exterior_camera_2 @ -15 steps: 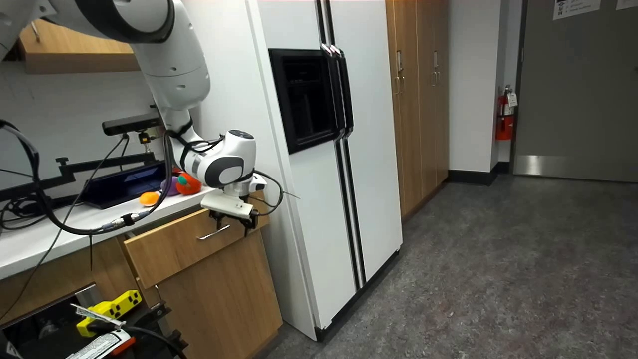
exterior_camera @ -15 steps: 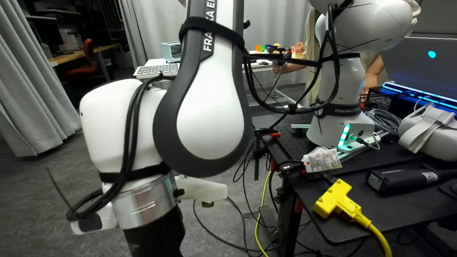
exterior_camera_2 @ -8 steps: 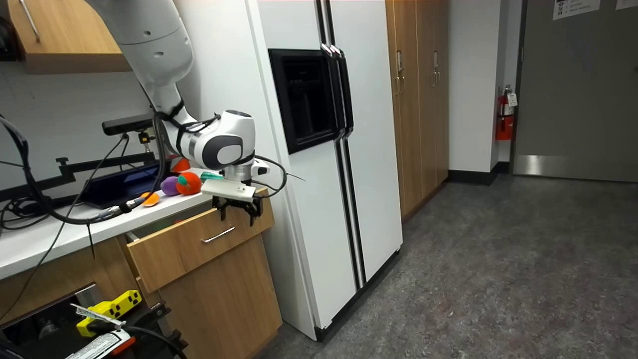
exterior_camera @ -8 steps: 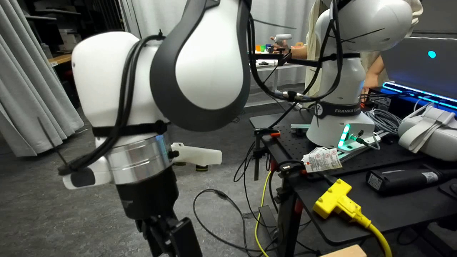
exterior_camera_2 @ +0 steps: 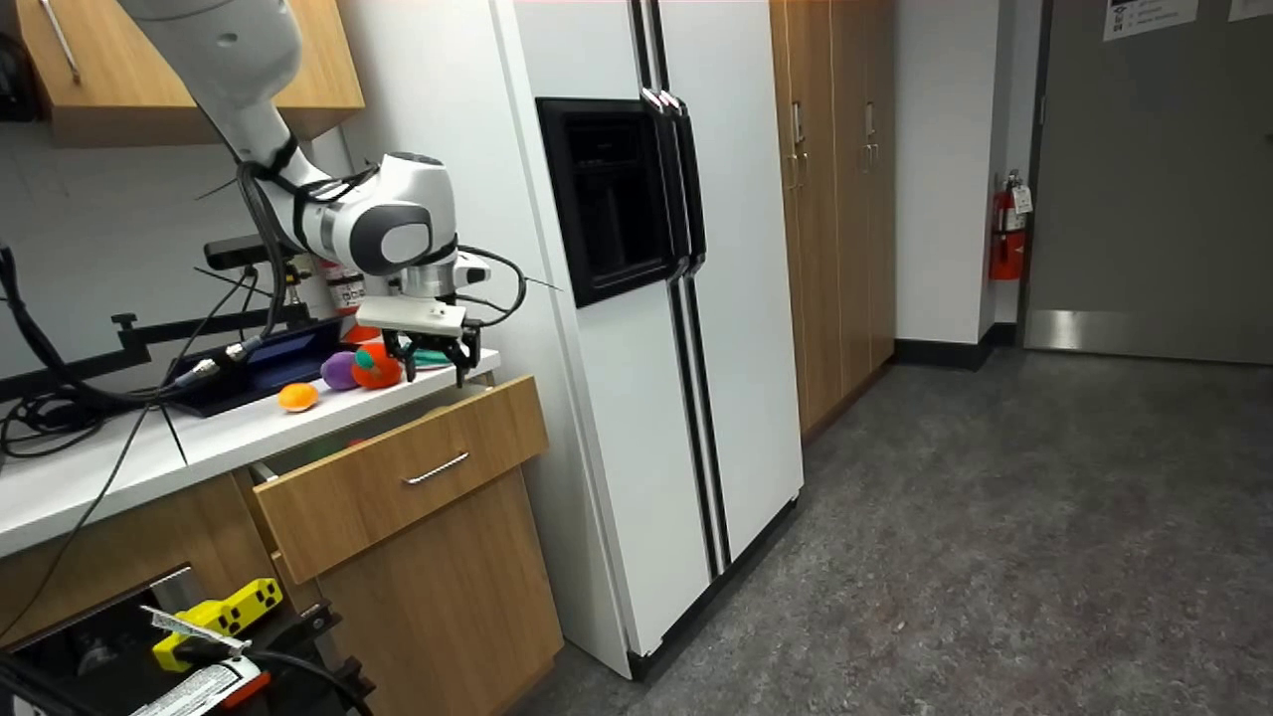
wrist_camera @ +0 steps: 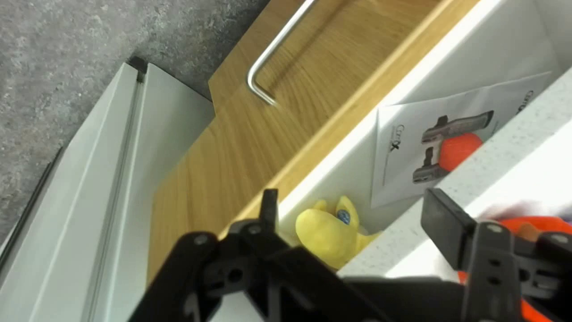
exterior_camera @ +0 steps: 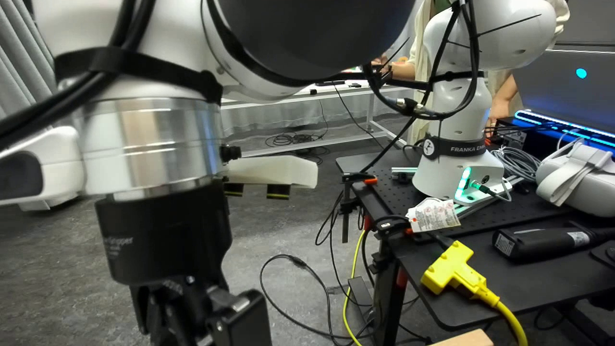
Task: Fully open the drawer
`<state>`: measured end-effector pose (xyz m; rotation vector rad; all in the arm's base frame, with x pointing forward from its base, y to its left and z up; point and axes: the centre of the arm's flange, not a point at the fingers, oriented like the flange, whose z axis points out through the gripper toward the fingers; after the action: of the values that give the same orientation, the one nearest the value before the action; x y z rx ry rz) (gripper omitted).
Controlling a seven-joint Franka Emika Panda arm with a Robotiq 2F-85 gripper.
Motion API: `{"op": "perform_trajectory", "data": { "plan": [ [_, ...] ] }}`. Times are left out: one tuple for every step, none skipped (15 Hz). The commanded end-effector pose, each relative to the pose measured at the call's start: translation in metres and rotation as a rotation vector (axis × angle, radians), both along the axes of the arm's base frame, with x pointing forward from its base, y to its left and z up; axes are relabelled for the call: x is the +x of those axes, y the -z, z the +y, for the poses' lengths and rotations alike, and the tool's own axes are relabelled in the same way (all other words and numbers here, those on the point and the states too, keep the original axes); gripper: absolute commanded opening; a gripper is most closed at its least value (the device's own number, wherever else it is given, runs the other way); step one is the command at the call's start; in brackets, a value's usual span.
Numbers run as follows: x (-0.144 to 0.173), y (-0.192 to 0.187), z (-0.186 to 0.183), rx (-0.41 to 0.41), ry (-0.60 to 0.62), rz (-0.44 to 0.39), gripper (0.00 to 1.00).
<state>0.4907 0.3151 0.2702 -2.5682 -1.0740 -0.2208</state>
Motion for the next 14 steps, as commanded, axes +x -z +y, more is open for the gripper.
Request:
{"op": "perform_trajectory", "data": {
  "plan": [
    [-0.011, -0.013, 0.016, 0.025, -0.049, 0.004, 0.51],
    [-0.011, -0.011, 0.018, 0.034, -0.055, 0.015, 0.42],
    [-0.01, -0.011, 0.017, 0.037, -0.056, 0.02, 0.35],
    [-0.011, -0.007, 0.018, 0.039, -0.057, 0.028, 0.28],
    [-0.011, -0.004, 0.018, 0.039, -0.055, 0.035, 0.19],
    [-0.009, -0.003, 0.016, 0.039, -0.051, 0.042, 0.13],
    [-0.009, 0.0, 0.015, 0.035, -0.048, 0.048, 0.05],
    [-0.011, 0.004, 0.015, 0.029, -0.047, 0.054, 0.0],
    [-0.011, 0.009, 0.015, 0.026, -0.045, 0.062, 0.0],
    [-0.013, 0.013, 0.014, 0.024, -0.046, 0.073, 0.0],
    [-0.014, 0.018, 0.014, 0.022, -0.045, 0.084, 0.0],
    [-0.015, 0.024, 0.014, 0.022, -0.044, 0.097, 0.0],
    [-0.016, 0.029, 0.013, 0.023, -0.043, 0.108, 0.0],
    [-0.017, 0.035, 0.014, 0.022, -0.044, 0.12, 0.0]
  ]
}}
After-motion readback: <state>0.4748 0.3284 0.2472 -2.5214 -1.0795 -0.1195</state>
